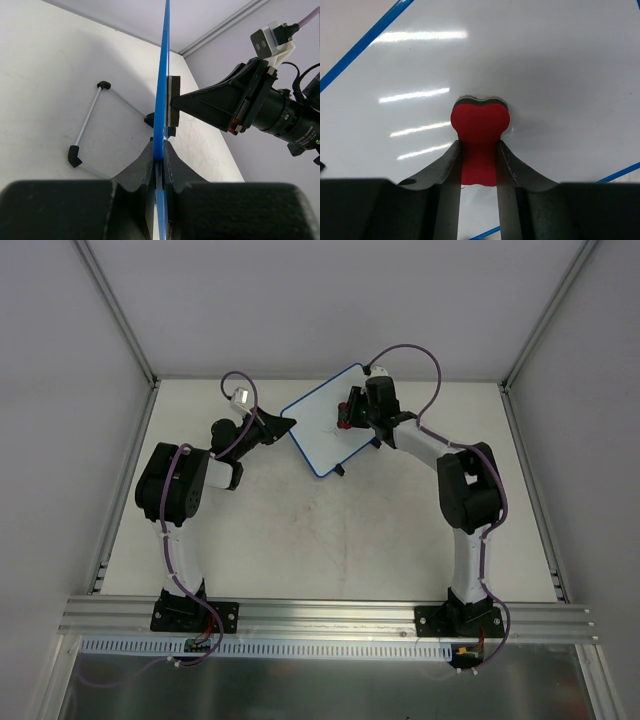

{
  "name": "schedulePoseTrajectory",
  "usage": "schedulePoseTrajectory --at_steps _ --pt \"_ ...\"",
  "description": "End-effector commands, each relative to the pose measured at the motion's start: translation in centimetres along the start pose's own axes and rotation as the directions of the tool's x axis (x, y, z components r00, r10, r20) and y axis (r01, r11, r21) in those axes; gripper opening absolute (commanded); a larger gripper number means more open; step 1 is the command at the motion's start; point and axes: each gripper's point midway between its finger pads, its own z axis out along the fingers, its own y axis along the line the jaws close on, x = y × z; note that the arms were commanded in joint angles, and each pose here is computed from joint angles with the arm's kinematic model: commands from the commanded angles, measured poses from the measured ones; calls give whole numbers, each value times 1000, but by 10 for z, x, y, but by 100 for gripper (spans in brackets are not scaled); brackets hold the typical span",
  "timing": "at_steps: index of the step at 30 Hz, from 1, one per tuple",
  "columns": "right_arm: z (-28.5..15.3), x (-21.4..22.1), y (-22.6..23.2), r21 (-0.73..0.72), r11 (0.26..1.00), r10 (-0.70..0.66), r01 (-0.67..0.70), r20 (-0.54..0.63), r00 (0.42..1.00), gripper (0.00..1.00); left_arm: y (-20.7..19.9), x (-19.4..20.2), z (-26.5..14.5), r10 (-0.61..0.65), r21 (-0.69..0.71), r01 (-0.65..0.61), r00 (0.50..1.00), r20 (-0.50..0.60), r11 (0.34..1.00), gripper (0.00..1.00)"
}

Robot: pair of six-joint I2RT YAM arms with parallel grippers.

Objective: Erase the whiteboard

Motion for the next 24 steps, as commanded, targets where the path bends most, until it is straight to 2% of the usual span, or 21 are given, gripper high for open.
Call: schedulePoseTrajectory --at_steps 1,5,13,24 --pt "1 65 12 11 993 -114 117 -146 983 0 -49 -8 1 127 153 -128 992 11 980 0" --pt "-6 73 40 -56 978 -207 201 -134 969 0 -49 -7 2 128 149 -128 992 10 981 0" --pt "-14 92 84 -207 938 -308 278 -128 943 0 -48 -6 4 118 150 -116 993 -1 982 0" --pt "-18 115 89 -257 927 -320 272 -168 932 0 -49 -6 6 111 156 -108 994 -7 982 0"
